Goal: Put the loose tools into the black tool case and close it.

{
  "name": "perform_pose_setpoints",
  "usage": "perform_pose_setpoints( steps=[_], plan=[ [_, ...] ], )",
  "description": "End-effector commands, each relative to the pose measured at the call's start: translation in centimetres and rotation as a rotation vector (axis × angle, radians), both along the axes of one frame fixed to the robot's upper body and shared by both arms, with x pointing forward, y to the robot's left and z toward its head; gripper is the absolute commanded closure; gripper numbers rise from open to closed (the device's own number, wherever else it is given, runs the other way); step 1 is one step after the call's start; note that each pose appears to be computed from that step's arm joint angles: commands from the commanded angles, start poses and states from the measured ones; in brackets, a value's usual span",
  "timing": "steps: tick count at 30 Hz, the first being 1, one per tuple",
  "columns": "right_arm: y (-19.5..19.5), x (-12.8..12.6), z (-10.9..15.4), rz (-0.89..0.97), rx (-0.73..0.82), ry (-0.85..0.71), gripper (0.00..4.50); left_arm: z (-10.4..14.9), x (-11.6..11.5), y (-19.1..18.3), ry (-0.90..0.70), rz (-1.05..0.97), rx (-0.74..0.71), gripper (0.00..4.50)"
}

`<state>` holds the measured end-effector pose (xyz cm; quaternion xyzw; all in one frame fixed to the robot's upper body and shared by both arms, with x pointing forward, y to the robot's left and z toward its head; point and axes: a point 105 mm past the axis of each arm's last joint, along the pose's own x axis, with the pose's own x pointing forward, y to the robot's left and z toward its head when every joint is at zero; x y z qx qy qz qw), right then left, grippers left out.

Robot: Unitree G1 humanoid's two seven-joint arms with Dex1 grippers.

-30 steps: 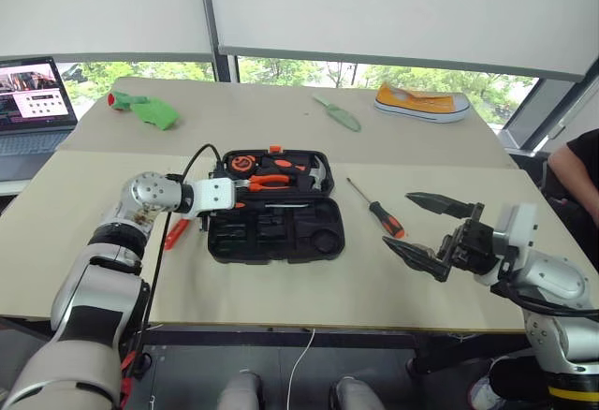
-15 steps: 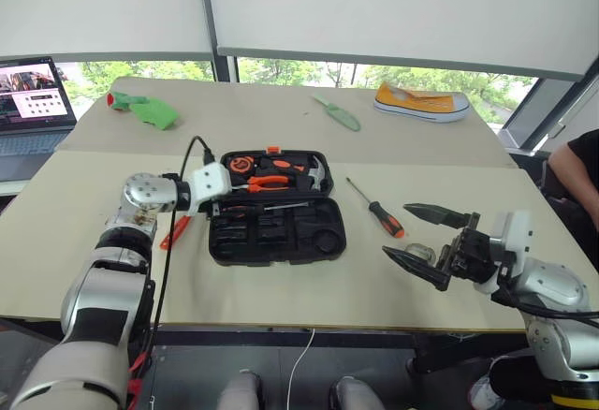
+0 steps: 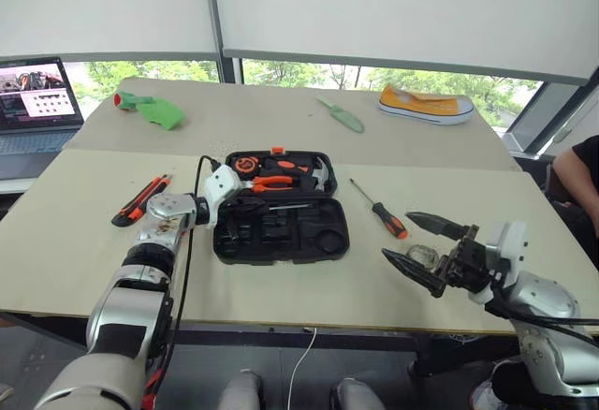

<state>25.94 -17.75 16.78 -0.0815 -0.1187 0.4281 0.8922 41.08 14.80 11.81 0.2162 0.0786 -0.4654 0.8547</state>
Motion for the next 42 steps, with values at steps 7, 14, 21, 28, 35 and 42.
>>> perform_pose_setpoints(
  steps=[7, 14, 21, 28, 35, 42],
  plan=[
    [-1.0, -0.7, 1.2, -0.09, 0.041, -0.061, 0.0, -1.2, -1.1, -1.3, 0.096, -0.049, -0.041, 4.45],
    [-4.1, -1.5, 0.3, -0.284, 0.031, -0.026, 0.0, 2.7, -3.8, 1.2, -0.154, -0.152, -0.194, 2.77],
    [-11.0, -3.1, -3.9, -0.673, -0.125, 0.094, 0.0, 5.6, -9.6, 6.5, -0.225, -0.172, -0.288, 0.26],
    [-9.9, -2.9, -4.2, -0.593, -0.109, 0.233, 0.0, 4.3, -14.5, 9.5, -0.142, -0.082, -0.28, 0.02],
    [-5.4, 3.4, -0.9, -0.439, -0.242, 0.42, 0.0, 2.9, -15.9, 7.6, -0.089, -0.038, -0.398, 0.02],
    [-2.4, 11.0, -1.4, -0.463, -0.378, 0.567, 0.0, 2.7, -15.5, 5.3, -0.103, -0.091, -0.405, 0.02]
  ],
)
